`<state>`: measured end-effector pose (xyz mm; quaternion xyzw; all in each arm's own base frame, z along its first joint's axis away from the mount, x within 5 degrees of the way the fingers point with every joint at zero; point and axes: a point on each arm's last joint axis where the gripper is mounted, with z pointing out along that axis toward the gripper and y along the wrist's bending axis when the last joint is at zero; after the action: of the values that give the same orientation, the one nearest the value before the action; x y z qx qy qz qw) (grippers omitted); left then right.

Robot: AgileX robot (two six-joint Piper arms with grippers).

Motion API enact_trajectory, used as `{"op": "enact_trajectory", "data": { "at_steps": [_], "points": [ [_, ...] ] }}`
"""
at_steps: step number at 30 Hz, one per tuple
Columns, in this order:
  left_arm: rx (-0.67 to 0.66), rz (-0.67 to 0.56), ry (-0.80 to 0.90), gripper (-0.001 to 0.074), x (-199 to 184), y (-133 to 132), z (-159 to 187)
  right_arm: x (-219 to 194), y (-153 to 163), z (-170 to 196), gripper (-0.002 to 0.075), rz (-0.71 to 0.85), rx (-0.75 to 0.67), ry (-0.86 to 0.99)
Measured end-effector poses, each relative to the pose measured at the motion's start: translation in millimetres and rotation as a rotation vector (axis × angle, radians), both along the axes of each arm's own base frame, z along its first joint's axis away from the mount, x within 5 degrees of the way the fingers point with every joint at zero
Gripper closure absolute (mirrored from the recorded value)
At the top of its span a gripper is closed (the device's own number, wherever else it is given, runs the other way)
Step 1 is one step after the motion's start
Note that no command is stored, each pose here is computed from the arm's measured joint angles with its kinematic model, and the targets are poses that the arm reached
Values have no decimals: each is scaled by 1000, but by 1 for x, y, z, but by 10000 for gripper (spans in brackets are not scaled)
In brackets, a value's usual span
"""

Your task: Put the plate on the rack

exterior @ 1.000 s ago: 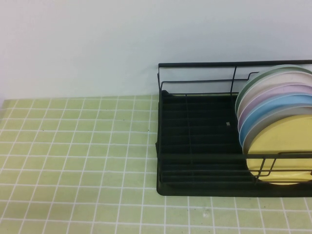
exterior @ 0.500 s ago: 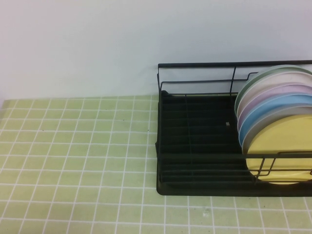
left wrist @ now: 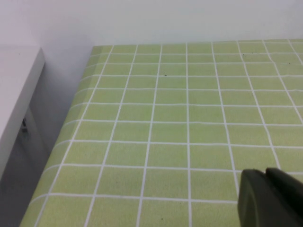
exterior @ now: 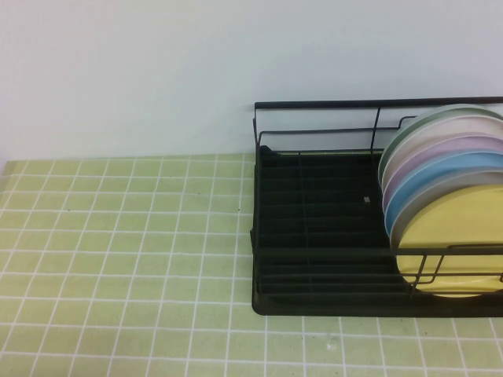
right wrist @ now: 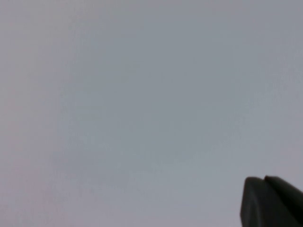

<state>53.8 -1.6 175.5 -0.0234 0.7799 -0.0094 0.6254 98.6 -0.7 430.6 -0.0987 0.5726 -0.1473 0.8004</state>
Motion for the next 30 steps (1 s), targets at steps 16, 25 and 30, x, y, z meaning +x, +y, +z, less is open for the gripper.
{"op": "enact_trajectory", "data": {
  "at_steps": [16,25,30],
  "points": [
    [0,0,0,735,0,0,0,-29,-2,-141,726,5,81,161],
    [0,0,0,735,0,0,0,-42,-3,-201,726,-27,153,351],
    [0,0,0,735,0,0,0,-43,-3,-226,726,-23,212,387]
  ]
}}
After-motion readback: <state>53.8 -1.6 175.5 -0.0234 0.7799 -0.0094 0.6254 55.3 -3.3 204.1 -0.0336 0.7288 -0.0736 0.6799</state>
